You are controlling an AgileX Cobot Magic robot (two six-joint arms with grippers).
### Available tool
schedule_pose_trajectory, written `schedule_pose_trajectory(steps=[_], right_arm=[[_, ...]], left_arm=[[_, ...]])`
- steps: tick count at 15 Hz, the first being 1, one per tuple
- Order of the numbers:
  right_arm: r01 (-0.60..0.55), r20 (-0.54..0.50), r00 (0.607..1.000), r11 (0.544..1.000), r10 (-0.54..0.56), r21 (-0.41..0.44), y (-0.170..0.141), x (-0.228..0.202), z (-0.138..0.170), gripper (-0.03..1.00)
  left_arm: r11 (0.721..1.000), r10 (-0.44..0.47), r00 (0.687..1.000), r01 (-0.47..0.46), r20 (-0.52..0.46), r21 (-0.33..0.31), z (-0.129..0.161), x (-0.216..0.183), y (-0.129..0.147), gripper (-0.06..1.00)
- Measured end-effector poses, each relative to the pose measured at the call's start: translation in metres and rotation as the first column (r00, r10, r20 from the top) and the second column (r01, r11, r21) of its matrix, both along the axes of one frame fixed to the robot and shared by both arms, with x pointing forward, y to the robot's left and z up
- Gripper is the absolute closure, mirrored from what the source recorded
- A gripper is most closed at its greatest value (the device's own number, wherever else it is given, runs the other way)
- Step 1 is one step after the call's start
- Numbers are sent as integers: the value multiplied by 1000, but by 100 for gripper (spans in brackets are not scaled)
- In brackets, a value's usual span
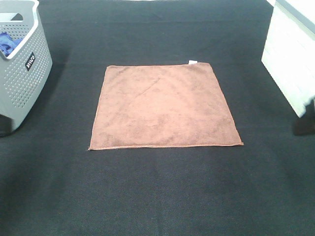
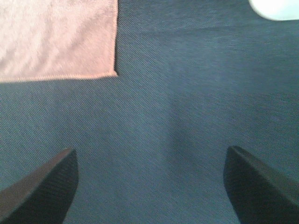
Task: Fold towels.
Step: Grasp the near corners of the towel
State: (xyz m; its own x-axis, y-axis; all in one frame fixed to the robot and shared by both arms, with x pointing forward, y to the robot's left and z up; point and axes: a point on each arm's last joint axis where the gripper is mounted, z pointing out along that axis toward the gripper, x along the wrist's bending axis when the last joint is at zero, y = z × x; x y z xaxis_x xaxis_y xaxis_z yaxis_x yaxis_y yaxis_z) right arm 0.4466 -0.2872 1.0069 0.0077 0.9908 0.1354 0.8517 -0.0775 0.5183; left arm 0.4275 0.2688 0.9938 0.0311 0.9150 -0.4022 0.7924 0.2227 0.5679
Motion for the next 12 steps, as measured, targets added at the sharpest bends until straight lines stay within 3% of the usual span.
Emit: schedule_pose_trajectory(steps=[5,12], right_arm=[[29,-99,995,993,-17,114,9,65,-17,23],[5,-237,971,985,36,173,16,125,-55,23]], left_arm=[[990,-114,987,102,-117,-102,-40,65,-30,28],[983,-100,968,60,-231,-174,-83,125,-46,28]])
